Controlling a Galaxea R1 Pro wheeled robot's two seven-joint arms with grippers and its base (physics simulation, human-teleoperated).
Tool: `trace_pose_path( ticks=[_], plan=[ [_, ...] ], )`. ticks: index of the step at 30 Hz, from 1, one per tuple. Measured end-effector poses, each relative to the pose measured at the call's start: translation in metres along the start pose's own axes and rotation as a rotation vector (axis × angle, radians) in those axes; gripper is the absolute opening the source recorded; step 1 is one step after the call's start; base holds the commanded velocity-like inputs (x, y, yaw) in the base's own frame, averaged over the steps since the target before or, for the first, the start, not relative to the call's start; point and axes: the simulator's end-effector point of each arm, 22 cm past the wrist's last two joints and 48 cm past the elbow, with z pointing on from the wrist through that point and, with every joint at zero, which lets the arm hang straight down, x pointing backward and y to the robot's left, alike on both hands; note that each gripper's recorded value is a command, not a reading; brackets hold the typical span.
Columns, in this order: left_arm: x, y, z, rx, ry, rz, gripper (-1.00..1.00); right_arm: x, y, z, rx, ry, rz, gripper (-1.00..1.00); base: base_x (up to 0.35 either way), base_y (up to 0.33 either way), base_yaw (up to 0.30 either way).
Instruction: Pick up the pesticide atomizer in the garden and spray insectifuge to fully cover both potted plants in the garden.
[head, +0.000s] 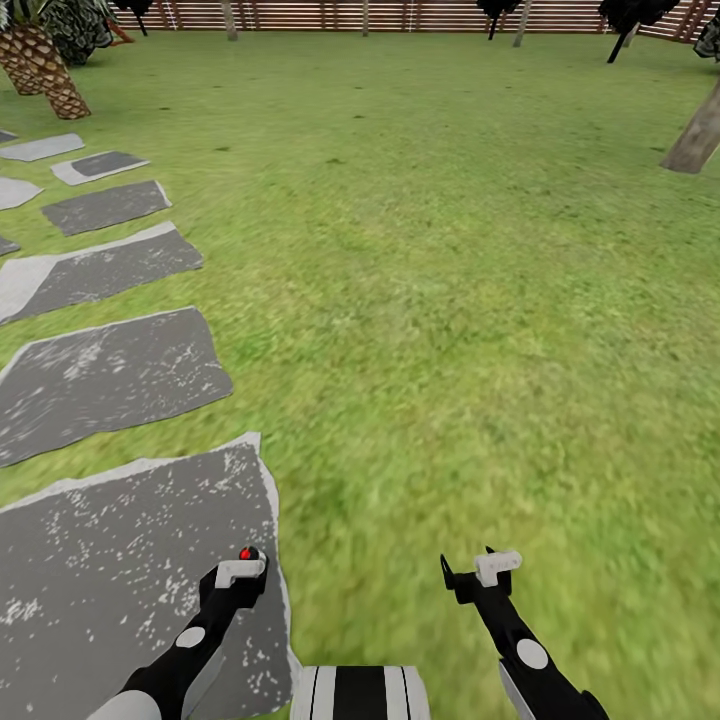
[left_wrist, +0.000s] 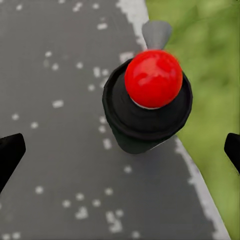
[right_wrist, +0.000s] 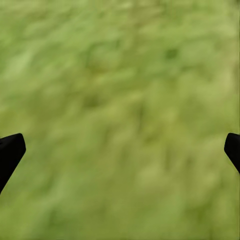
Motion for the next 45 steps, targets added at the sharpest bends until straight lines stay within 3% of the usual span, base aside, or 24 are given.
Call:
trace_pose_path(
  ticks=[35,45],
  plan=[
    [0.0071,-0.0010,0.0014,0.001,0.011,0.000,1.00,0.0066,0.0014,0.0010,-0.003,0.011,0.000,1.00,0.013,-0.007,0.000],
    [0.0023,-0.0013,0.0011,0.002,-0.014,-0.001,1.00,0.0066,0.0014,0.0009,-0.003,0.011,0.001,1.00,0.079,0.000,0.000]
  ],
)
